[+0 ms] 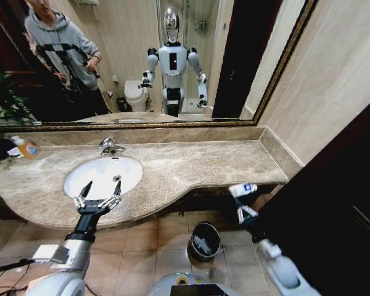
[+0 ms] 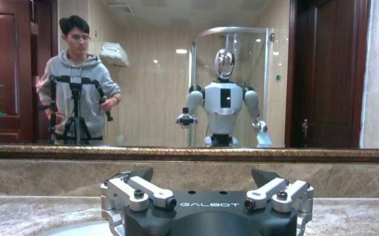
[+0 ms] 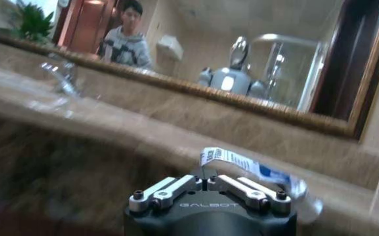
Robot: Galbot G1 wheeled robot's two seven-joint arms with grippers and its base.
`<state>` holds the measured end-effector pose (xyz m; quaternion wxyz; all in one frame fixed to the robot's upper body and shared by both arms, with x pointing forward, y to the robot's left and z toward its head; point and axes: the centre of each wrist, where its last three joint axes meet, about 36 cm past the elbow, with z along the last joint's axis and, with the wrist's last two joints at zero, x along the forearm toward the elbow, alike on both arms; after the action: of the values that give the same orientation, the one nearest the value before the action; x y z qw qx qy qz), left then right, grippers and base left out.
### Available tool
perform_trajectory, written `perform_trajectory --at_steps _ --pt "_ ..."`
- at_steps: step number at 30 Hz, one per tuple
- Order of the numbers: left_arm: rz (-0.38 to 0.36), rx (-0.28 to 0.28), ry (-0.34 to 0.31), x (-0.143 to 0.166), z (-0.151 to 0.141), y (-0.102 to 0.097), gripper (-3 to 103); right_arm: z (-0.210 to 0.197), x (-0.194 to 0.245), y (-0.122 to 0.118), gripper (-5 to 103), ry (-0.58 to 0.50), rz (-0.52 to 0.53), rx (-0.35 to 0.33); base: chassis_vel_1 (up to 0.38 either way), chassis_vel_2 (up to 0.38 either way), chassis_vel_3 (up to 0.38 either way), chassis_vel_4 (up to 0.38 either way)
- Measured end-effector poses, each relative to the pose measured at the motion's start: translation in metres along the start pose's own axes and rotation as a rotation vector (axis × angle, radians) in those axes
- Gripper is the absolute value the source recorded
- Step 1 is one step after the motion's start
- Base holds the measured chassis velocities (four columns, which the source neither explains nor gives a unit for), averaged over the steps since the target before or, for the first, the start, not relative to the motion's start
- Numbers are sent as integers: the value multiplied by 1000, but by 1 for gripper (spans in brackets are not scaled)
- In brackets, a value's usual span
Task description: Pick up the trash from the sink and place it in the trash bin.
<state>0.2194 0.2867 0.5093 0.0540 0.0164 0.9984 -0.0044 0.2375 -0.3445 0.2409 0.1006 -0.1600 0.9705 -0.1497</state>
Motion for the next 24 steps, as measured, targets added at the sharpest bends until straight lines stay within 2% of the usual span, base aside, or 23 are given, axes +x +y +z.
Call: perform_trajectory --at_steps 2,4,5,7,11,13,18,24 --pt "0 0 0 0 0 0 100 10 10 7 0 17 -8 -3 0 0 0 0" --pt "0 0 0 0 0 0 100 36 38 27 0 93 -30 -25 0 0 0 0" --pt "0 0 0 0 0 0 100 36 38 27 0 93 -30 -25 0 0 0 0" --pt "0 0 0 0 0 0 100 58 57 43 0 165 -63 -43 0 0 0 0" --pt "0 0 0 0 0 0 100 75 69 57 0 224 -107 -54 0 0 0 0" --pt "0 0 0 0 0 0 100 89 76 73 0 267 -148 -79 0 0 0 0" --pt "0 0 0 0 0 0 100 107 81 88 0 317 -186 -82 0 0 0 0" --pt "0 0 0 0 0 0 100 138 76 97 0 396 -248 -41 0 0 0 0"
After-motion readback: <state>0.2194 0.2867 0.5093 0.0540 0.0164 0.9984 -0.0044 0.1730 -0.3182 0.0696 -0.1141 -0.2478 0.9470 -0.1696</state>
